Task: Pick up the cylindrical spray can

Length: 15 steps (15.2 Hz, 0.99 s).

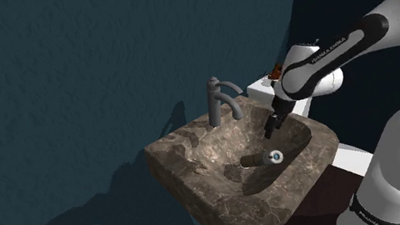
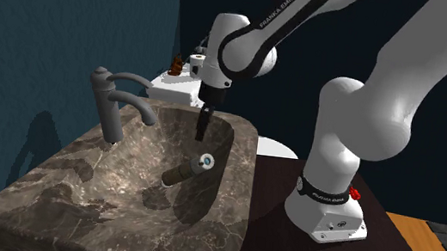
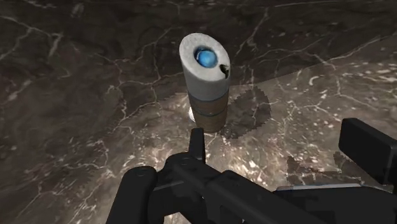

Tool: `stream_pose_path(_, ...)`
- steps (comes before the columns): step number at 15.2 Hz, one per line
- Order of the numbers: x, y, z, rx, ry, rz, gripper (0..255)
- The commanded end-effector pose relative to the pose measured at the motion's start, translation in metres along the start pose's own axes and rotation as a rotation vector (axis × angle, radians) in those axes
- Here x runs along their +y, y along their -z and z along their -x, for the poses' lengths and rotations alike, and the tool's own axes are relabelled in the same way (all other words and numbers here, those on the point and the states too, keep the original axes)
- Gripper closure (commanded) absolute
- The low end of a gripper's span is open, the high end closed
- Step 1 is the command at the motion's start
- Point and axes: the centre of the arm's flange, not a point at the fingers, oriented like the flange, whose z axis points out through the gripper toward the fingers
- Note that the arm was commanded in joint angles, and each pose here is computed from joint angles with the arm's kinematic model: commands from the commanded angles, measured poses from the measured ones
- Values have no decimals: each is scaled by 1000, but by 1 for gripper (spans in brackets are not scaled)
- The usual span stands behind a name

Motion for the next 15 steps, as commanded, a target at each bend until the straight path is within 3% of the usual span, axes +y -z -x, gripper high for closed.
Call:
stream_pose_path(1,11,-23,9,7,-15,-10,0)
stream_pose_path(7,43,-90,22,20,-54,-46,0)
stream_pose_path(15,48,-130,29,20,-54,-46,0)
